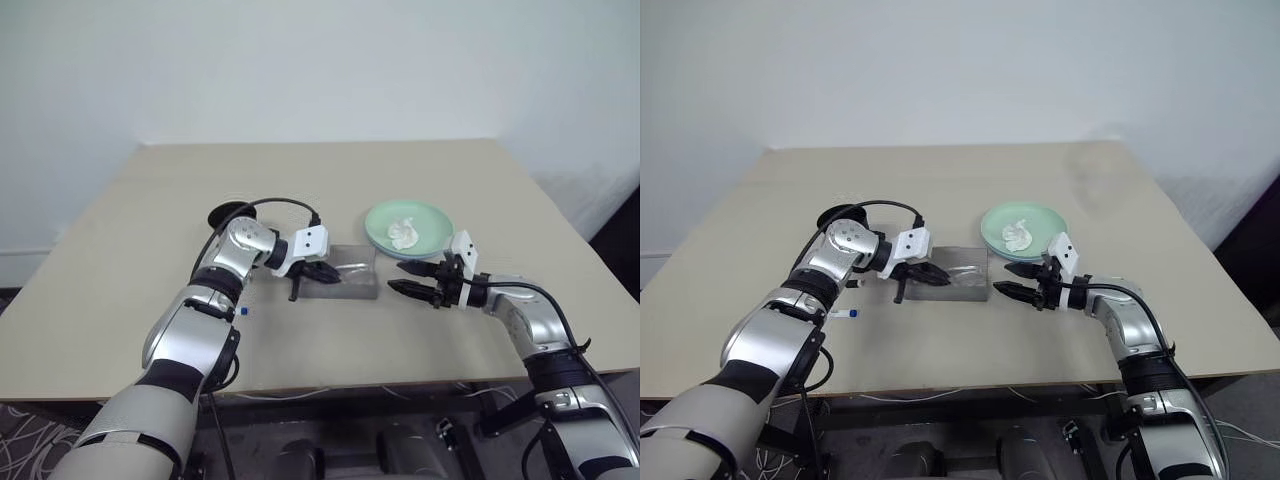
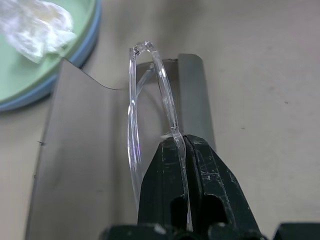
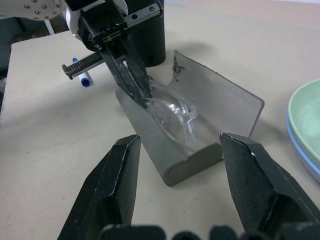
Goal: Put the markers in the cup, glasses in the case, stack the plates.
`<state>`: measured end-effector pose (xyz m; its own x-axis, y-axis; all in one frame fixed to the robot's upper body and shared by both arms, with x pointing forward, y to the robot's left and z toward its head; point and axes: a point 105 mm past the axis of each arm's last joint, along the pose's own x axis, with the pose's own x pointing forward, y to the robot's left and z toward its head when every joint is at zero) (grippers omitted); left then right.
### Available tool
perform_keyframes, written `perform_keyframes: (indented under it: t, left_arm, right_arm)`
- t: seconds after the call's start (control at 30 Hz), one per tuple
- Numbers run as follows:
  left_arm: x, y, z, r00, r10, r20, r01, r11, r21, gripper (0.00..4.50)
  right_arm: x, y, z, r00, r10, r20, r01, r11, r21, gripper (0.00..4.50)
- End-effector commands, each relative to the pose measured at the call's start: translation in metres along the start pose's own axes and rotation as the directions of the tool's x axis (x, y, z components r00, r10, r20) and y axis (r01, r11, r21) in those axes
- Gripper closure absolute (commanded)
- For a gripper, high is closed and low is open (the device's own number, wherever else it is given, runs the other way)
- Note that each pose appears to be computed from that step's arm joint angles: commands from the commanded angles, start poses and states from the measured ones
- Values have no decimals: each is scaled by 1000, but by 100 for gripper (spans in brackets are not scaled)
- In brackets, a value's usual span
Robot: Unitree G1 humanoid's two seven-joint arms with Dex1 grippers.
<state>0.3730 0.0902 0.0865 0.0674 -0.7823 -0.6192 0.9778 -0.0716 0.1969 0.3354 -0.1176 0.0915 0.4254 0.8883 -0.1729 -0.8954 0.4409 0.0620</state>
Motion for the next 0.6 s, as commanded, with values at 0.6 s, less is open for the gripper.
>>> perform_keyframes:
  t: [0.6]
  left_arm:
    - [-6,-2,0,999,-43,-16,43,998,-34,448]
  right_arm:
    - [9,6,14,998,24,53,-21,999,-44,175]
